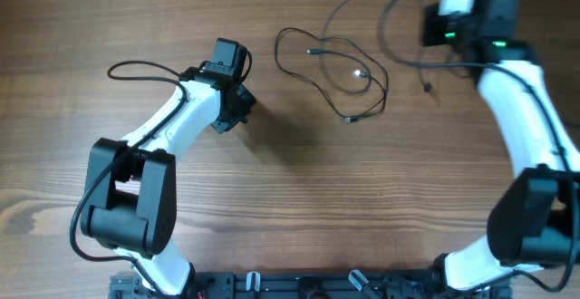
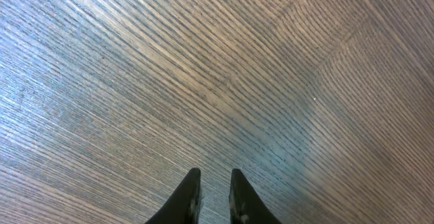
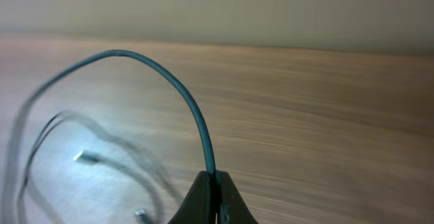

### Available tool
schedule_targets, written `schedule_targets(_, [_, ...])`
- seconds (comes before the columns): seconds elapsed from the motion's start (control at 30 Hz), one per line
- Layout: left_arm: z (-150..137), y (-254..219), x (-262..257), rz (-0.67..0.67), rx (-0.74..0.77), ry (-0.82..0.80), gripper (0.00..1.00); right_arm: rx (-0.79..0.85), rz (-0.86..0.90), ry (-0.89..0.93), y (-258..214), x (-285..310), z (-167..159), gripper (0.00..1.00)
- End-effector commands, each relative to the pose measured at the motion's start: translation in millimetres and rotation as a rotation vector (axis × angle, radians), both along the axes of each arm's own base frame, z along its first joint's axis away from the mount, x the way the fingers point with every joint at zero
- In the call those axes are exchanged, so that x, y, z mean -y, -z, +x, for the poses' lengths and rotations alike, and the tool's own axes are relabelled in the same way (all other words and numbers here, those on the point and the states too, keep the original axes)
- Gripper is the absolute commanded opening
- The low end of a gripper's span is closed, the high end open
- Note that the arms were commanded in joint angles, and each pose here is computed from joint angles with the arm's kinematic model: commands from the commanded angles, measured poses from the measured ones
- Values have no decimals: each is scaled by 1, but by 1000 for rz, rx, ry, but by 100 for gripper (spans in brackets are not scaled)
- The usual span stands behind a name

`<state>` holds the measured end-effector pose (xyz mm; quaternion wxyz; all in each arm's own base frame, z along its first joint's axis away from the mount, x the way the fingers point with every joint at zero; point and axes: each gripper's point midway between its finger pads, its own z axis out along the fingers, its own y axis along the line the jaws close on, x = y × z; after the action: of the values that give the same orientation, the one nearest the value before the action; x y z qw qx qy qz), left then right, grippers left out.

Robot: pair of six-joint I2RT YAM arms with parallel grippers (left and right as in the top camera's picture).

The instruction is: Untangle cables

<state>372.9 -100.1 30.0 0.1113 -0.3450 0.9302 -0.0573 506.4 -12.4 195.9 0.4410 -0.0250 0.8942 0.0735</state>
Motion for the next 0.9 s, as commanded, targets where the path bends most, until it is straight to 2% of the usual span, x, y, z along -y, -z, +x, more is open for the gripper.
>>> schedule_targets(0.0, [-2,4,-3,31,-10,19,14,-79,126,85,16,35,-12,4])
schedule_targets(0.07, [-2,4,-4,36,-10,14,16,-136,130,61,29,31,-20,4])
schedule_targets(0.13, [3,2,14,-68,5,19,26,-153,131,57,34,29,-22,4])
schedule_targets(0.17, [9,-3,35,-179,24,51,31,-169,155,85,38,30,-21,4])
schedule_targets(0.23, [18,-12,59,-283,72,102,76,-198,171,133,48,35,-22,4])
schedule_targets(0.27, [23,-18,73,-325,107,152,92,-215,169,135,55,35,-22,4])
schedule_targets(0.3, [29,-25,89,-363,151,194,100,-241,173,136,64,35,-24,4])
schedule_targets(0.37, [36,-36,112,-389,223,244,100,-296,181,140,81,34,-28,4])
schedule_targets(0.47, [49,-38,132,-386,296,176,98,-359,191,144,98,32,-36,4])
schedule_targets(0.6, [58,-10,156,-452,287,95,83,-382,197,143,100,31,-41,4])
schedule_targets(0.67, [61,7,167,-475,287,83,67,-391,198,143,101,30,-43,4])
schedule_targets(0.77, [68,23,175,-488,307,84,54,-413,201,144,104,29,-47,4])
schedule_targets(0.8, [70,26,176,-490,312,84,47,-421,208,139,105,27,-49,4])
schedule_targets(0.83, [73,25,174,-487,324,79,38,-432,214,134,106,25,-51,4])
schedule_targets(0.87, [77,25,169,-473,338,65,16,-439,223,128,106,23,-53,4])
